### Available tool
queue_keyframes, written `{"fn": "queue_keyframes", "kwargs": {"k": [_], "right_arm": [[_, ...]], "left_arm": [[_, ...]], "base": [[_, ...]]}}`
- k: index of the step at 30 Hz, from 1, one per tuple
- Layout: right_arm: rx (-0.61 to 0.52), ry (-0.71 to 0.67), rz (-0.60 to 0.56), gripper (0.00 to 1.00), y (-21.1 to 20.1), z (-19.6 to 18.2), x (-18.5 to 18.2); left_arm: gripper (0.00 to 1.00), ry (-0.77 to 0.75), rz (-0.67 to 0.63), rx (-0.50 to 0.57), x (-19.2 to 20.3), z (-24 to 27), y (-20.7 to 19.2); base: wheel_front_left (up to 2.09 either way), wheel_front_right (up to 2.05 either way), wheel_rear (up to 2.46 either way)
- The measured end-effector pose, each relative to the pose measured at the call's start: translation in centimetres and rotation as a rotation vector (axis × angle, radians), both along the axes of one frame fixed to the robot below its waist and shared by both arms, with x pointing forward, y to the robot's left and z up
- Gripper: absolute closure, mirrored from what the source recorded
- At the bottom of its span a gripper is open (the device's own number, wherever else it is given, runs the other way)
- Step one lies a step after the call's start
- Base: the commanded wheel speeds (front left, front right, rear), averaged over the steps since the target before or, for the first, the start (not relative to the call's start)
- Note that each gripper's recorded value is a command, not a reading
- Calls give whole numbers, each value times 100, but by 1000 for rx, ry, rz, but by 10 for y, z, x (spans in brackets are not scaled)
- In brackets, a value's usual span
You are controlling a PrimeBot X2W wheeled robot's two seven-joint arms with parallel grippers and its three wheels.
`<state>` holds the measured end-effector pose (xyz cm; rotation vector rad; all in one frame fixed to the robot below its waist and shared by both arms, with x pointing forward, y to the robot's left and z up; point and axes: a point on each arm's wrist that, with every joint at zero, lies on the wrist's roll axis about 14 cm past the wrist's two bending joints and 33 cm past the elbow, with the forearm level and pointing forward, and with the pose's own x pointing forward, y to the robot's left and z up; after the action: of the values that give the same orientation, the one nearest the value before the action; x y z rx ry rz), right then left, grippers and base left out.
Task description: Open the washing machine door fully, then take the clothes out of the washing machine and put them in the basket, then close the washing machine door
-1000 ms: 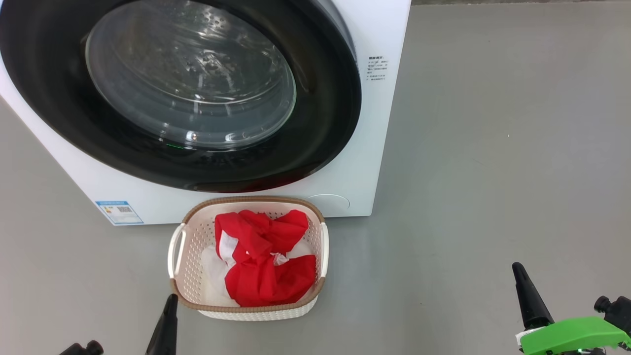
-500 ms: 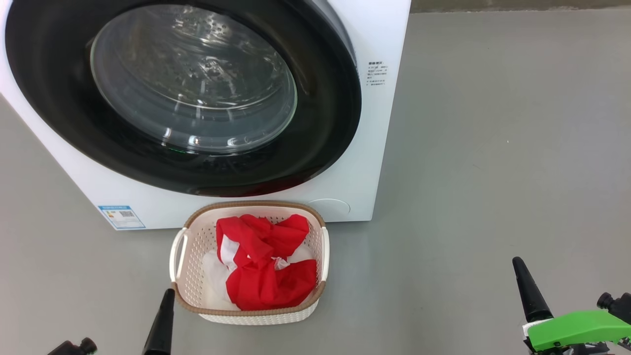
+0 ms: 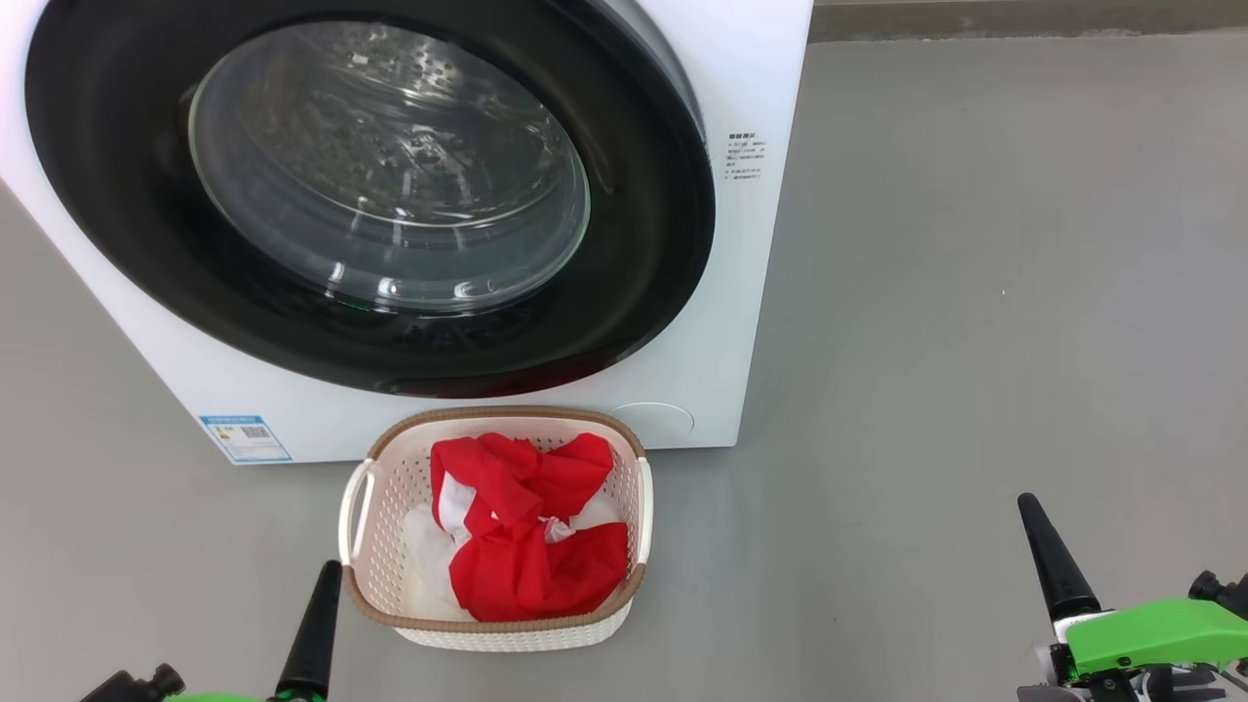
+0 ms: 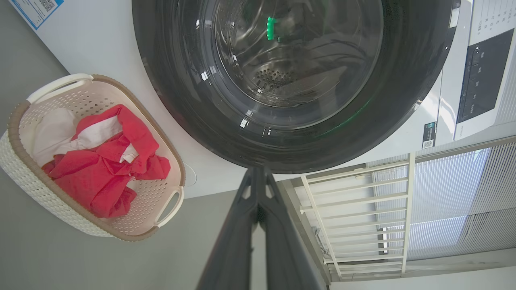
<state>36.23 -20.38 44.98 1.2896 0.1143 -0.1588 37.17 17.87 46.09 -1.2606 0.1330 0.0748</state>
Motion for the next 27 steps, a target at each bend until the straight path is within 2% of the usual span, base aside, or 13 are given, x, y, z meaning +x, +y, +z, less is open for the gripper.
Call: {"fn": "queue_keyframes", "kwargs": {"k": [27], "right_arm": [[248,-89,-5,100,1,26,11]], "left_arm": [[100,-42,24,-283,3,16,5]], "base": [[0,0,0]]}}
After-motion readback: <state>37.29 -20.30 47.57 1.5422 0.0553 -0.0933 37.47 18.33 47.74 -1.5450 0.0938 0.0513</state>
